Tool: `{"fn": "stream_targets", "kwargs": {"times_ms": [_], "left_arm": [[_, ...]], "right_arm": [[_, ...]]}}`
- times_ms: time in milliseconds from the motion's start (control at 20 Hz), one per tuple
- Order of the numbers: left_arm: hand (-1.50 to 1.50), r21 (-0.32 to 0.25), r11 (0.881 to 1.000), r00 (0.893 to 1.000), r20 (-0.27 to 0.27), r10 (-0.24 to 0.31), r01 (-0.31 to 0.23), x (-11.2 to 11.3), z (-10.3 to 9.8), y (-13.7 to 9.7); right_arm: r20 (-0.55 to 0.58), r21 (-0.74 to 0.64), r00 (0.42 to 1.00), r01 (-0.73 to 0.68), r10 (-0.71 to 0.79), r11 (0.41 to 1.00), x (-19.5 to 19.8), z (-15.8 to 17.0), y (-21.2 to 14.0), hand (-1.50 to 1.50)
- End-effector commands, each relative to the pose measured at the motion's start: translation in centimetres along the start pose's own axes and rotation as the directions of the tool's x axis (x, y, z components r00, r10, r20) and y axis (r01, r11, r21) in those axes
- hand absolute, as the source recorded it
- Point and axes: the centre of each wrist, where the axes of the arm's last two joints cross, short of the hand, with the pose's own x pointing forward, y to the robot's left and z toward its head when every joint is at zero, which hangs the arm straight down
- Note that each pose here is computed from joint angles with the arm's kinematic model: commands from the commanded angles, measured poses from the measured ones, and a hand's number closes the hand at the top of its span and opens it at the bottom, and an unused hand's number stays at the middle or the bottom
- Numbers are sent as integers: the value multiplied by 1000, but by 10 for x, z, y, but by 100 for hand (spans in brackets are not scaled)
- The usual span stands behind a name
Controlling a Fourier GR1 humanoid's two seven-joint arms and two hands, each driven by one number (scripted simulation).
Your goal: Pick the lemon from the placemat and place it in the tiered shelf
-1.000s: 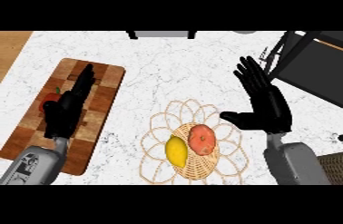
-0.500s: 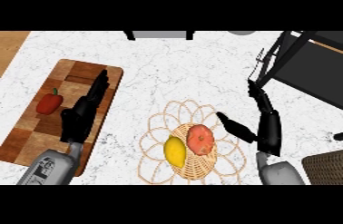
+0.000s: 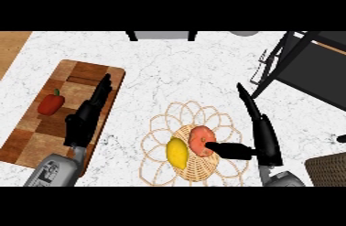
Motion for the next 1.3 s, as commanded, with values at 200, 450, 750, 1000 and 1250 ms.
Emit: {"fn": "stream_targets", "kwargs": {"times_ms": [200, 450, 750, 1000, 1250], "left_arm": [[0, 11, 1000, 1000, -3, -3, 3, 6, -11, 10], [0, -20, 1000, 1000, -9, 4, -4, 1, -5, -12], [0, 0, 1000, 1000, 4, 5, -5, 1, -7, 0], [0, -11, 1000, 1000, 15, 8, -8, 26, -8, -6], [0, -7, 1000, 1000, 1, -1, 1, -1, -3, -4]], "right_arm": [[-53, 171, 971, -219, 231, 961, 93, -3, 6, -150], [-65, 363, 872, -432, 485, 826, 119, -7, 7, -150], [-70, 469, 724, -583, 686, 663, 154, 14, 39, -150], [-83, 484, 719, -577, 691, 658, 182, 15, 58, -150], [-91, 461, 726, -576, 682, 674, 177, 27, 70, -150]]}}
